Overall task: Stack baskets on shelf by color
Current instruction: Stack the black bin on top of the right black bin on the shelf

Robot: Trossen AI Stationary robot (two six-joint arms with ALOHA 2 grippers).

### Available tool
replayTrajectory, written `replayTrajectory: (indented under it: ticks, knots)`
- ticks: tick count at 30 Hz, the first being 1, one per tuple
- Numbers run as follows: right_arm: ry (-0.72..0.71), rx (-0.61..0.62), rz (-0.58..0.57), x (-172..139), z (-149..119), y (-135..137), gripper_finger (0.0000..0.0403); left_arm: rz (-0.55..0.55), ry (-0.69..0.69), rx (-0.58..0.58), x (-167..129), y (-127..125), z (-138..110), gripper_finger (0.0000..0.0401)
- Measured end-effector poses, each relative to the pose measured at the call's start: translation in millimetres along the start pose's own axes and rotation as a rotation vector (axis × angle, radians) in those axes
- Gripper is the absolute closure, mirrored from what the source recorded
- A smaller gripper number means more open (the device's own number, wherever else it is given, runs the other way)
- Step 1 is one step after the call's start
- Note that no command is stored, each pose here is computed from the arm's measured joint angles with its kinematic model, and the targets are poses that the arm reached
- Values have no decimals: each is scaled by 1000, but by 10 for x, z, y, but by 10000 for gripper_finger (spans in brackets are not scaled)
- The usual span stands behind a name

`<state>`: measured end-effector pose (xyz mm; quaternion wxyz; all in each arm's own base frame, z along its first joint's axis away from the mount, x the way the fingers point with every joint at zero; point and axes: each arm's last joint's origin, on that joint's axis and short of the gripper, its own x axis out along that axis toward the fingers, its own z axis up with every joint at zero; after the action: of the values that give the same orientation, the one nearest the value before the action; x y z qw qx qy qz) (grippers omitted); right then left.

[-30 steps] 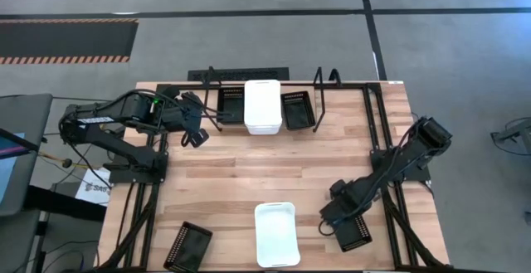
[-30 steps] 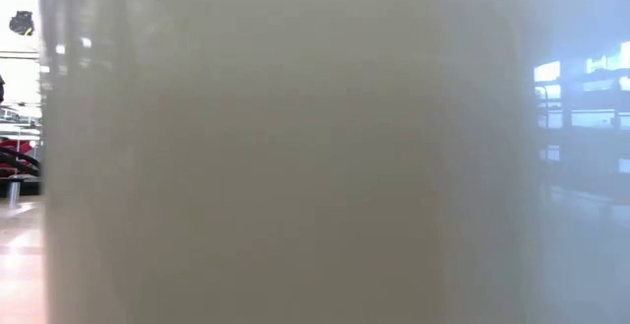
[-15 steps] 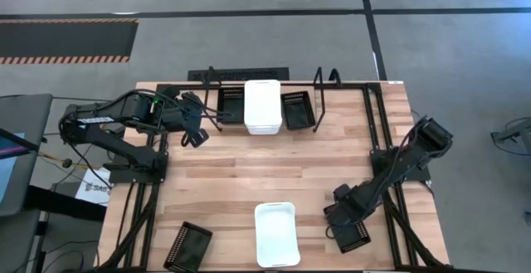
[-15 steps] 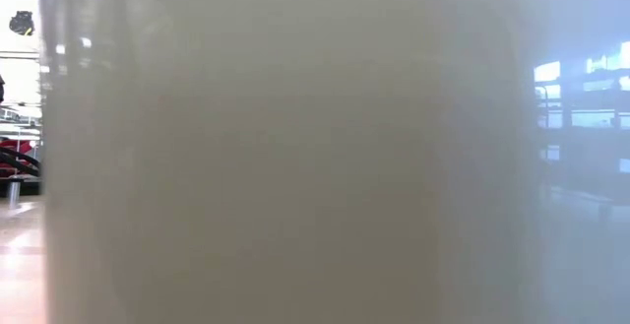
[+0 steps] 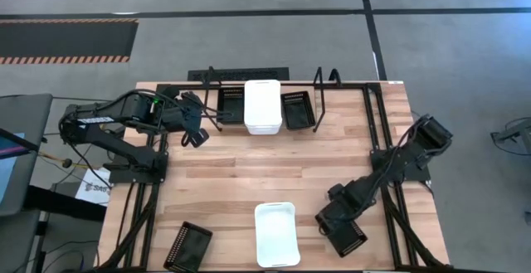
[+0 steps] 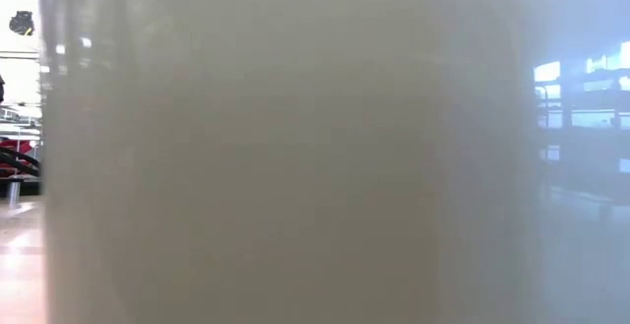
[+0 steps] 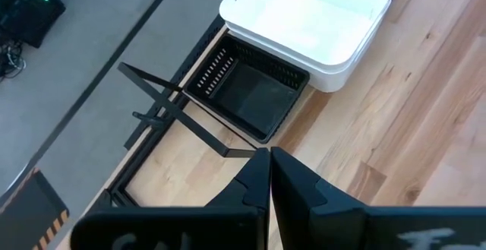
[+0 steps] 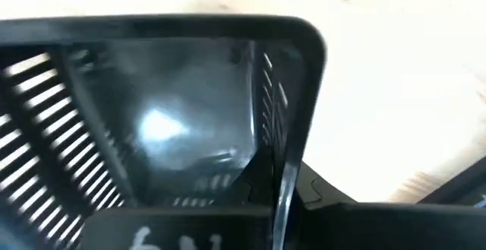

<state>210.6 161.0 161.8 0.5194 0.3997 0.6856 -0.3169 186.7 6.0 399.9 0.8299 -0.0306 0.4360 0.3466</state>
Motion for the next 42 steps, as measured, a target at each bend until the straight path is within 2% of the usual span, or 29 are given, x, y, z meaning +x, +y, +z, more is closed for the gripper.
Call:
replayTrajectory:
  ticks: [5,11,16,21,25,31,35,42]
  knots:
    - [-134,-14,-5,-329,190,104,397,-3,2,-11,0,-1,0,401]
    - [-391,-30,-84,-1046,550,139,399,-3,2,-15,0,-1,0,401]
    - [-696,3,-150,-1721,952,35,399,-4,2,-23,0,-1,-1,401]
    - [-899,59,-151,-2313,1370,-152,399,-7,4,-24,0,-2,-1,401]
    - [-969,110,-94,-2595,1707,-310,399,-18,10,-39,0,-6,-3,401]
    - [-974,105,9,-2727,2108,-483,400,-20,12,-38,0,-6,-3,401]
    - [-933,134,-3,-2704,2247,-609,400,-19,14,-36,0,-5,-6,401]
    - [-876,153,53,-2727,2368,-755,400,-17,13,-33,0,-4,-6,401]
